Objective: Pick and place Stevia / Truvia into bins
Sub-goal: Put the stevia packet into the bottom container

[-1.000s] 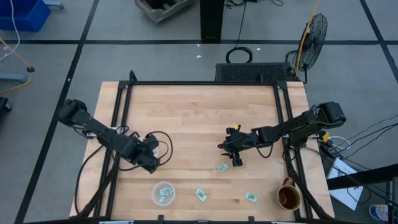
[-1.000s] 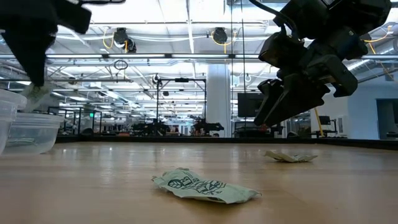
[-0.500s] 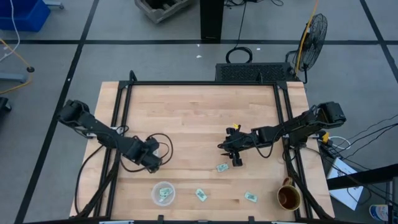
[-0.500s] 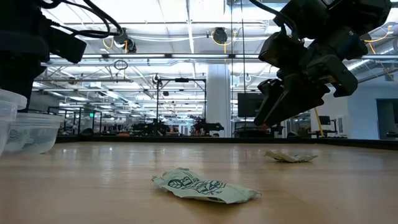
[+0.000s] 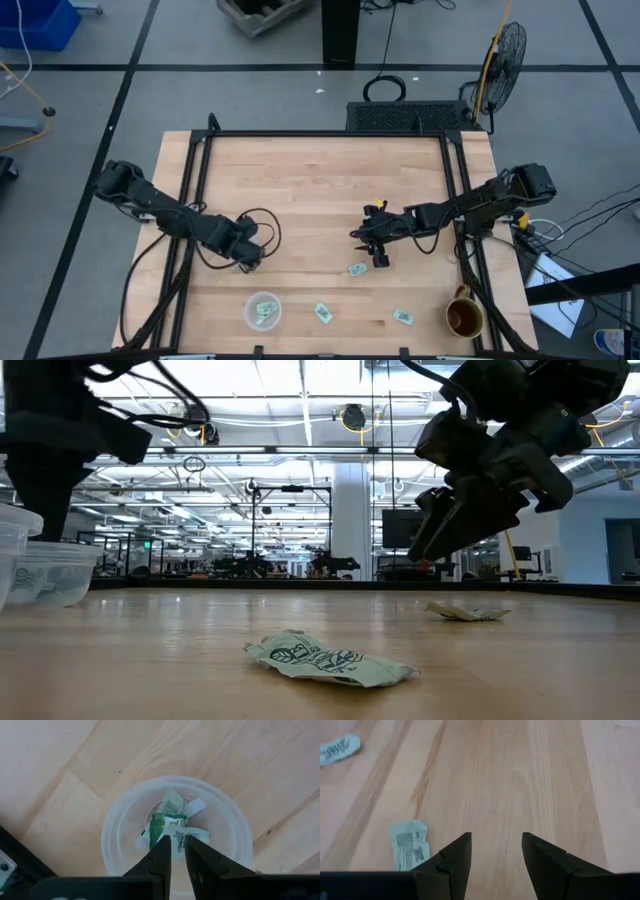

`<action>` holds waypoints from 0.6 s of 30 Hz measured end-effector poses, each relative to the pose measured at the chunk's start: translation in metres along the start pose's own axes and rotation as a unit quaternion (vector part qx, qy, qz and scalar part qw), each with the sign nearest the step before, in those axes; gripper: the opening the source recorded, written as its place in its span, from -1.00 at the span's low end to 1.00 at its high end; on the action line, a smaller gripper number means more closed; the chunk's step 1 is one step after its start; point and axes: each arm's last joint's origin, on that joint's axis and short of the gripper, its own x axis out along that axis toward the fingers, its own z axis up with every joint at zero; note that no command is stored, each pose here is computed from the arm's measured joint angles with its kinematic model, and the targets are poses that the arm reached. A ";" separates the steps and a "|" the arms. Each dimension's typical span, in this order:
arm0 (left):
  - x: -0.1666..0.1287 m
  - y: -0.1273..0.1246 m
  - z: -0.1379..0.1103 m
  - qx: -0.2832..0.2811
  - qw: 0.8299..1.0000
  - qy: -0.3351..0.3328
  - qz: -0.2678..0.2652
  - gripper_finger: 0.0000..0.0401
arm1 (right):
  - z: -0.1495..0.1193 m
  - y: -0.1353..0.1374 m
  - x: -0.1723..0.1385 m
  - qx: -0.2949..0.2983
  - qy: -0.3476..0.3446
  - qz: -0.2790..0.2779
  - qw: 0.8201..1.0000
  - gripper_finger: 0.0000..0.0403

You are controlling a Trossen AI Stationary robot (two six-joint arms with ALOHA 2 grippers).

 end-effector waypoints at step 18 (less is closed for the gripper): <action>-0.082 -0.015 0.056 0.077 0.962 -0.261 -0.023 -0.69 | 0.017 0.059 -0.007 -0.061 -0.076 0.092 0.991 -0.16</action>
